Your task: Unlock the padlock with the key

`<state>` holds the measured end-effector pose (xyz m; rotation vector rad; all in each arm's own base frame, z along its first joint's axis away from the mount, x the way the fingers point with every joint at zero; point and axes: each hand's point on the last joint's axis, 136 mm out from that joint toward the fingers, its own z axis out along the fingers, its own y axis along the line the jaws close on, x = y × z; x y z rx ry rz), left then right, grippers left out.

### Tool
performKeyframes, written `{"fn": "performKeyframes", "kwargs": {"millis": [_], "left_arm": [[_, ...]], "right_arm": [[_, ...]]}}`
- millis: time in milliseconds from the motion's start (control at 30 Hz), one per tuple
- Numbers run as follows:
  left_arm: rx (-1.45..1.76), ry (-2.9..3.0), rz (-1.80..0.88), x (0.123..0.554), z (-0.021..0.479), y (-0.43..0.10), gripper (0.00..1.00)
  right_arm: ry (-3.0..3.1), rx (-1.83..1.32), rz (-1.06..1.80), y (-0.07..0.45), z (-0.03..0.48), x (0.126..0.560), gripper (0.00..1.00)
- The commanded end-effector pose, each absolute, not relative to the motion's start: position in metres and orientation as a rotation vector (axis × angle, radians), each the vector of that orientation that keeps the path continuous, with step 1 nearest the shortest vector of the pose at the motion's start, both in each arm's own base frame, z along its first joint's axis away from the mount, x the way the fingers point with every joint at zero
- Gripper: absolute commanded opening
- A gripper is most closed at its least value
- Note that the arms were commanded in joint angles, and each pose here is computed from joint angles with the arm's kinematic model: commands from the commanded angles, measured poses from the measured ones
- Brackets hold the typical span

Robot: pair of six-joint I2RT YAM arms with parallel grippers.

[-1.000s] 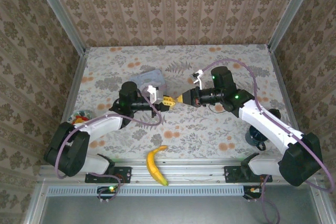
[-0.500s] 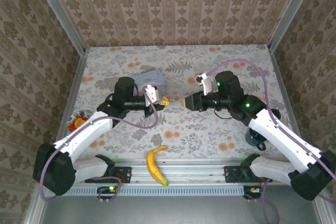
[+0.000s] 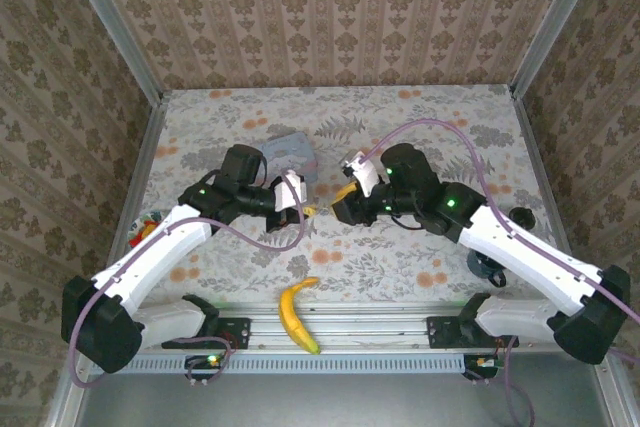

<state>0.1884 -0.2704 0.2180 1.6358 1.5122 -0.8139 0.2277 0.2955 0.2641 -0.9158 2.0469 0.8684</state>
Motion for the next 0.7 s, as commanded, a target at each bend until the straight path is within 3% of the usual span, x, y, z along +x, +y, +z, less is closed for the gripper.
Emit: {"fn": "performKeyframes", "kwargs": {"millis": [0, 667], "left_arm": [[1.670, 1.448, -0.819, 0.177, 0.228, -0.269, 0.00], [1.685, 1.403, -0.844, 0.168, 0.231, -0.270, 0.00]], "right_arm": [[1.964, -0.989, 0.906, 0.309, 0.282, 0.225, 0.34], [1.974, -1.060, 0.958, 0.326, 0.269, 0.223, 0.31]]}}
